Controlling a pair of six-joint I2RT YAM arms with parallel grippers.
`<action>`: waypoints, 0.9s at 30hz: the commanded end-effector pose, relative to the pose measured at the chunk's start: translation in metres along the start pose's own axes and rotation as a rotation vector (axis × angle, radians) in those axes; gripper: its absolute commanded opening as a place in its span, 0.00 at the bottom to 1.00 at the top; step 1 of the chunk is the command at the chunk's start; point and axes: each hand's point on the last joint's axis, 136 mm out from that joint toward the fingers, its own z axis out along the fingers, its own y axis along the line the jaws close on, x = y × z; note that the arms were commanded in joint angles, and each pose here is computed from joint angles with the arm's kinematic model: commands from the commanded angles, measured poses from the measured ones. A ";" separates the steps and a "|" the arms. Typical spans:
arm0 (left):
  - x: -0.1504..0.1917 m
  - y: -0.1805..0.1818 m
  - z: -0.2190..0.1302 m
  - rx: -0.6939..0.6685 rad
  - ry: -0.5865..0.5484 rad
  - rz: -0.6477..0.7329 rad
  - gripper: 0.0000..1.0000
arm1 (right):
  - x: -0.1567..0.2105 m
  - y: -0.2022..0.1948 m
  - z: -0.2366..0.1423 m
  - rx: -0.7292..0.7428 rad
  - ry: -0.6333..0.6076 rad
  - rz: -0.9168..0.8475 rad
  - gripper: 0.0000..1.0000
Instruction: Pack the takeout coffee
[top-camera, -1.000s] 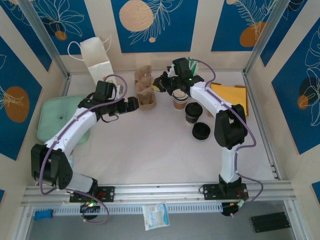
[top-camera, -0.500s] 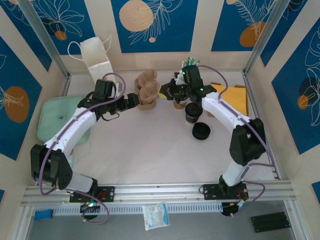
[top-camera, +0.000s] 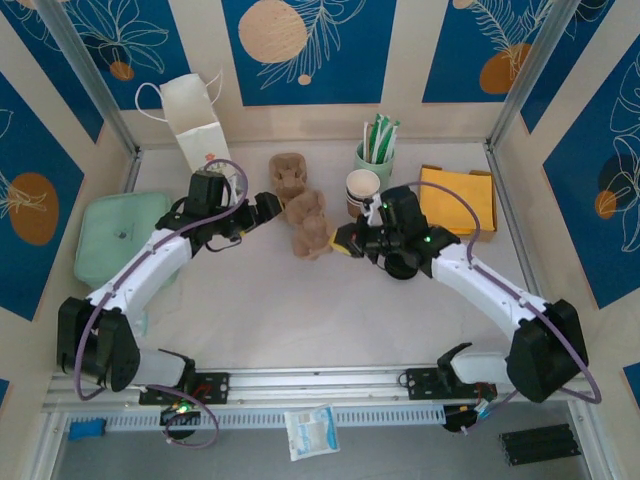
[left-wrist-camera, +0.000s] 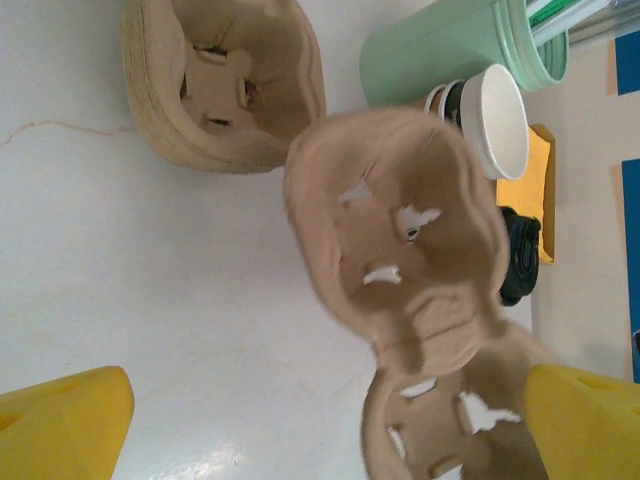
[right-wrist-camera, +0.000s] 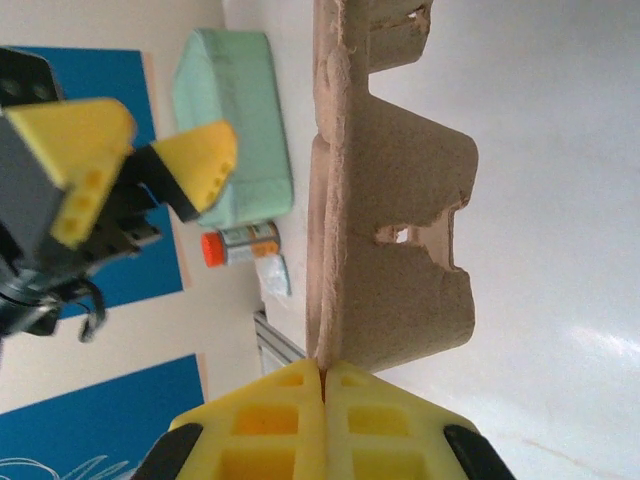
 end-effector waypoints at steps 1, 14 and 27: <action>0.012 -0.015 -0.002 0.052 0.022 0.030 0.99 | 0.016 -0.023 -0.001 0.024 0.007 0.028 0.00; 0.076 -0.001 0.029 -0.047 0.157 0.129 0.99 | 0.042 -0.111 0.012 0.202 0.049 0.123 0.00; 0.096 0.005 0.052 -0.084 0.211 0.170 0.99 | 0.045 -0.139 -0.007 0.376 0.028 0.106 0.27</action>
